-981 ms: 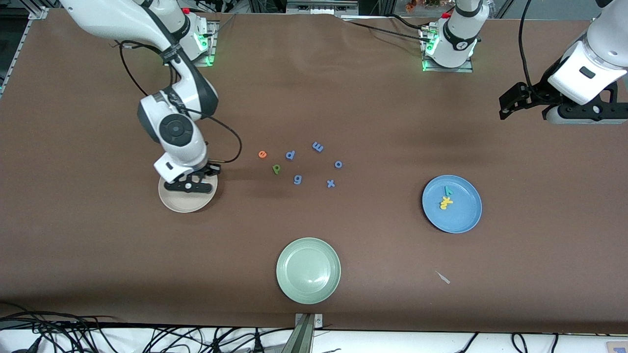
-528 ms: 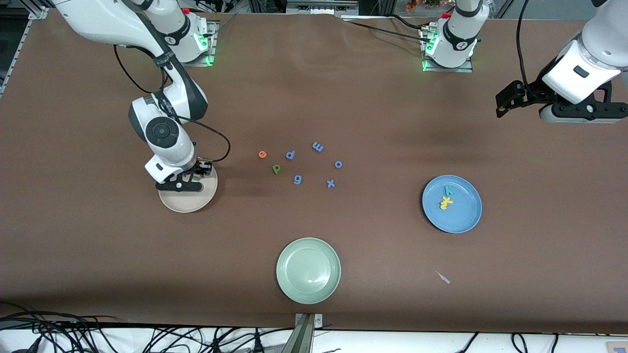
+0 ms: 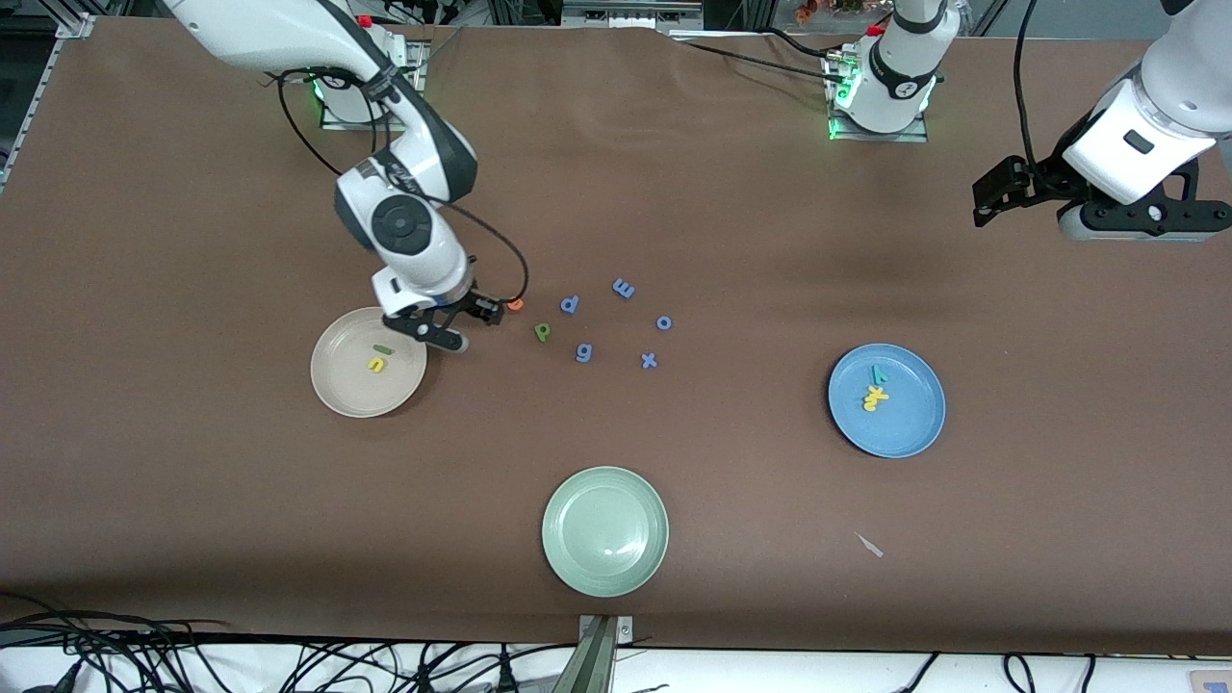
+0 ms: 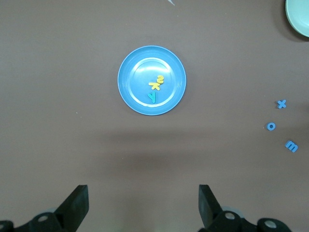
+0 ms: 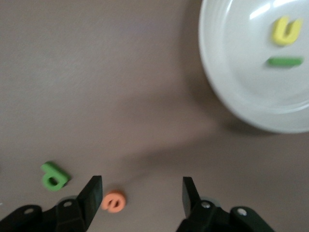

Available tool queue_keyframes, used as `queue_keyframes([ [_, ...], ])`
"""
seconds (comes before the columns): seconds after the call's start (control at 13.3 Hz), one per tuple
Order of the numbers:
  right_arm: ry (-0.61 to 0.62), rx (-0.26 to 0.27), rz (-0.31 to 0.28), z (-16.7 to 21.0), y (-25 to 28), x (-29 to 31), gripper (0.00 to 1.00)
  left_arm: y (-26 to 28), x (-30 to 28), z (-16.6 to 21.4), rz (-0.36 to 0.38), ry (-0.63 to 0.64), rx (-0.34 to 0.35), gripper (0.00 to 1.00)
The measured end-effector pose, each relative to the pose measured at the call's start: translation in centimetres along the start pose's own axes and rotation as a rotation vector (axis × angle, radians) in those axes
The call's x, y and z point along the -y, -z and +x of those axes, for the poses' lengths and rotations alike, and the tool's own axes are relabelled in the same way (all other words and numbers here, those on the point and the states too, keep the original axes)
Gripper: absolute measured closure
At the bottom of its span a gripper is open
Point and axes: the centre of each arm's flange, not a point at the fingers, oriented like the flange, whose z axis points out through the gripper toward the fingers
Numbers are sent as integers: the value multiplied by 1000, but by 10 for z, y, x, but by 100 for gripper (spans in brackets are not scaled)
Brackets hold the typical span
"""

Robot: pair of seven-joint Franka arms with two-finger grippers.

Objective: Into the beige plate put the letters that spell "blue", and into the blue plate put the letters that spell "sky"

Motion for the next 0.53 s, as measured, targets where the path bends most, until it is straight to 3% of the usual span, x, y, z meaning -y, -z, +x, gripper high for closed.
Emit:
queue_keyframes([
  [0.23, -44, -1, 38, -29, -18, 24, 24, 0, 1, 0, 0, 1, 4, 0],
  [0.53, -35, -34, 27, -46, -46, 22, 25, 0, 1, 0, 0, 2, 4, 0],
])
